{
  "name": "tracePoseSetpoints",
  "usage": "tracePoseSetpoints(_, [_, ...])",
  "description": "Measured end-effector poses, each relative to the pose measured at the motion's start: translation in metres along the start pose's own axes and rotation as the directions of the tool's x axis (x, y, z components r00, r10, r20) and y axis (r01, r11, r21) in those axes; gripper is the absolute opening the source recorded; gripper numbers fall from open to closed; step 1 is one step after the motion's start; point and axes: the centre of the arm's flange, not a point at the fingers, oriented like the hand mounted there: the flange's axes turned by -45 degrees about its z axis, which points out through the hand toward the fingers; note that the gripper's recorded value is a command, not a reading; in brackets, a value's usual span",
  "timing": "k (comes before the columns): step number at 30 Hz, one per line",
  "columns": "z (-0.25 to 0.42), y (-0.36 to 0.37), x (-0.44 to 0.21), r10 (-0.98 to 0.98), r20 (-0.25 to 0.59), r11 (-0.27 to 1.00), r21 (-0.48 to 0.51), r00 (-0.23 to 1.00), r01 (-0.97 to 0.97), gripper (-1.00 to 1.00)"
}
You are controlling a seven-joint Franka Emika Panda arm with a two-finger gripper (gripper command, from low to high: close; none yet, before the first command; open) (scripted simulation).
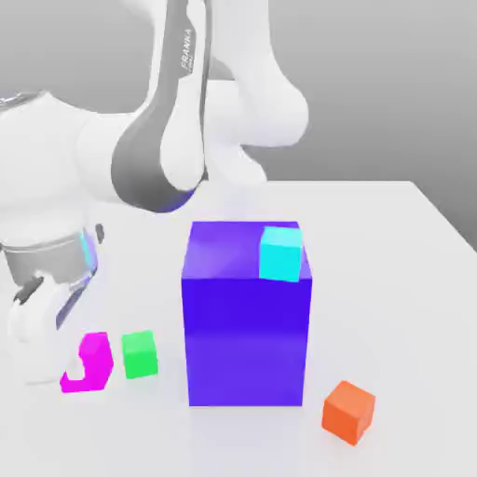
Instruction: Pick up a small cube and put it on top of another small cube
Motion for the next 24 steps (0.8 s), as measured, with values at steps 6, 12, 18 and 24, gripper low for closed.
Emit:
tracePoseSetpoints(6, [0.001,0.068,-0.008,0.265,-0.061,0.964,-0.013,0.962,-0.267,-1.0])
tracePoseSetpoints(12, [0.016,0.127,0.003,0.468,-0.164,0.879,-0.016,0.868,-0.477,-1.0])
tracePoseSetpoints(18, [0.035,0.129,0.011,0.48,-0.19,0.871,-0.016,0.856,-0.492,-1.0])
tracePoseSetpoints(24, [0.06,0.131,0.013,0.477,-0.184,0.873,-0.014,0.859,-0.487,-1.0])
